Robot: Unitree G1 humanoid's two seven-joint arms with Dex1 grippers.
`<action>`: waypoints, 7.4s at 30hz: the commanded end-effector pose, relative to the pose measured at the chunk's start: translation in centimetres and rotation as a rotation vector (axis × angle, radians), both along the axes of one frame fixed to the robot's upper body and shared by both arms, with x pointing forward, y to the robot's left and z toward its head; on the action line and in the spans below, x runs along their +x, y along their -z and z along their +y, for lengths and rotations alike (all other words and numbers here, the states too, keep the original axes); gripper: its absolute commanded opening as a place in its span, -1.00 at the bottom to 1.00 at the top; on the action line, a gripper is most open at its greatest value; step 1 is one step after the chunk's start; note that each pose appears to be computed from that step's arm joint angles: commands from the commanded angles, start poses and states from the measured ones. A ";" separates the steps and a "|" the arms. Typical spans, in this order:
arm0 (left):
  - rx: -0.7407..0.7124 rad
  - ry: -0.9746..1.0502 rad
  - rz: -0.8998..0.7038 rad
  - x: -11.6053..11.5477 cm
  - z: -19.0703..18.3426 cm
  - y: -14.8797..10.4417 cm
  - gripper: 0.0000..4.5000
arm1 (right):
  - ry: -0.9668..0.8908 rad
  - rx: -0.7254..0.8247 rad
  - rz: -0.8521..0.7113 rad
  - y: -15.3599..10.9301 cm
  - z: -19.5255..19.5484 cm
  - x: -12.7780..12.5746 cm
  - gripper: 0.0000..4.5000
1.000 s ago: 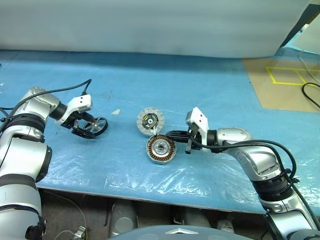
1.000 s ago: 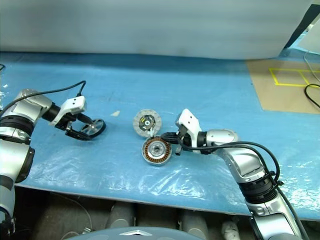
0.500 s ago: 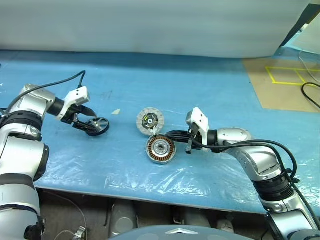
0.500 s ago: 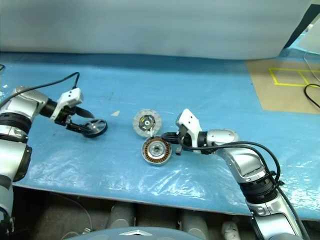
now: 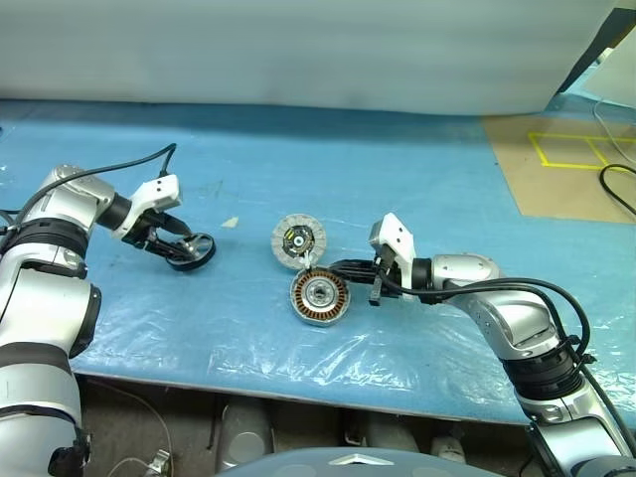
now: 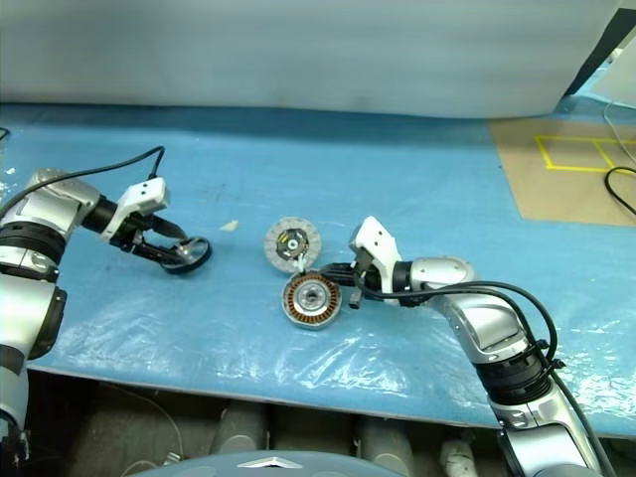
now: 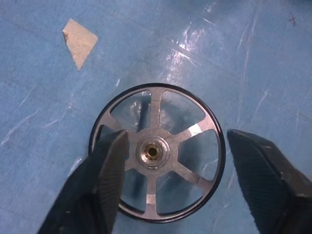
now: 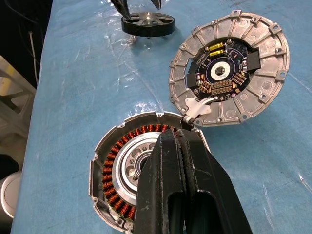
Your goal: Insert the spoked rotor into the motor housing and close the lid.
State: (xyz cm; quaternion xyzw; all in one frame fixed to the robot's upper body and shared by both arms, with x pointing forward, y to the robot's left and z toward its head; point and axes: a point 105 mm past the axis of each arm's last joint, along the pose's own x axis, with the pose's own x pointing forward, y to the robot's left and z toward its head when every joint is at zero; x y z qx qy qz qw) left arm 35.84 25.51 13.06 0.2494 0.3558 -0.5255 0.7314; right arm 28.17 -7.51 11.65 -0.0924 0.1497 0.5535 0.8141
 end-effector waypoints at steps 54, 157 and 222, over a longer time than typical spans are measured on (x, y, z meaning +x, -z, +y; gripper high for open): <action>0.092 0.022 -0.004 -0.8 1.0 2.9 0.14 | -0.007 0.001 -0.046 -1.0 0.2 -0.5 -1.00; -0.530 0.255 0.030 -8.2 -17.1 0.4 -0.18 | 0.180 -0.105 -0.063 0.0 -5.3 -3.8 -1.00; -0.528 0.375 -0.115 -8.0 -16.7 -3.1 0.29 | 0.190 -0.049 -0.097 -0.3 -4.5 -2.4 -1.00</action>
